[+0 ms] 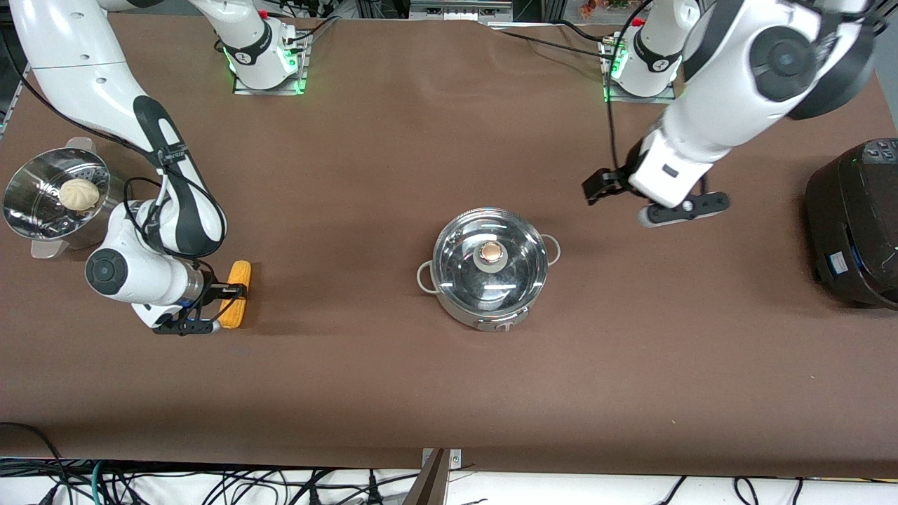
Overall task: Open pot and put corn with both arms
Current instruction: 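Move the left gripper to the glass lid knob while the right gripper lifts corn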
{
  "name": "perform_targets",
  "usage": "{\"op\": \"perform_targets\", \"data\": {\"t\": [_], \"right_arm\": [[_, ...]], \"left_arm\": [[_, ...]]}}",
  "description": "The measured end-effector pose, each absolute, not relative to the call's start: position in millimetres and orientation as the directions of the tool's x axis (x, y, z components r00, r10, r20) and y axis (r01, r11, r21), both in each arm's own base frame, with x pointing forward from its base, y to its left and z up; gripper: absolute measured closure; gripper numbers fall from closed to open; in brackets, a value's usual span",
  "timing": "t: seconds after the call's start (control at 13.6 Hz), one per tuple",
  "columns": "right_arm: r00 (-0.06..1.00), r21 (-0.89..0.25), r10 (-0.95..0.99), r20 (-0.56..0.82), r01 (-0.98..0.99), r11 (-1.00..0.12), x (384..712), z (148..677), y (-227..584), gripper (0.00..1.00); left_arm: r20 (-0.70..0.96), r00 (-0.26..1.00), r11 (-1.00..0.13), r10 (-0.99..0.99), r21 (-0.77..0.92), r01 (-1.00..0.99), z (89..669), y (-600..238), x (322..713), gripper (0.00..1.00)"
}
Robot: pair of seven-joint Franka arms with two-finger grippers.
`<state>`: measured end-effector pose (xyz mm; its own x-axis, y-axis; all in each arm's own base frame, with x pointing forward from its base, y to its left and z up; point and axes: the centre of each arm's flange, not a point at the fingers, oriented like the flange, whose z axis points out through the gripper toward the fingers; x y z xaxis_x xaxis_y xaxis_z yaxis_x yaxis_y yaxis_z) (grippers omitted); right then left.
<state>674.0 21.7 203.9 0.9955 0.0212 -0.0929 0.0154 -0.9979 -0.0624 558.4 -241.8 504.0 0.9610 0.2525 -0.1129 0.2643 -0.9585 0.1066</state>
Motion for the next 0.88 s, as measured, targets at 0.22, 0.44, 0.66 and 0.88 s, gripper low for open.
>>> {"op": "perform_targets", "data": {"t": [0.22, 0.44, 0.66, 0.88], "right_arm": [[0.999, -0.06, 0.036, -0.035, 0.034, -0.998, 684, 237, 21, 0.7], [0.999, -0.053, 0.044, 0.007, 0.044, -0.998, 691, 296, 21, 0.7], [0.999, -0.046, 0.048, -0.01, 0.047, -0.998, 694, 377, 20, 0.7], [0.998, -0.056, 0.047, -0.047, 0.045, -0.997, 692, 452, 18, 0.74]], "left_arm": [[-0.098, 0.948, -0.95, 0.302, 0.056, 0.308, 480, -292, 566, 0.01], [-0.094, 0.944, -0.947, 0.317, 0.015, 0.32, 445, -356, 569, 0.01], [-0.124, 0.939, -0.946, 0.321, 0.003, 0.323, 412, -396, 568, 0.01], [-0.13, 0.931, -0.938, 0.341, 0.017, 0.346, 394, -411, 572, 0.01]]}}
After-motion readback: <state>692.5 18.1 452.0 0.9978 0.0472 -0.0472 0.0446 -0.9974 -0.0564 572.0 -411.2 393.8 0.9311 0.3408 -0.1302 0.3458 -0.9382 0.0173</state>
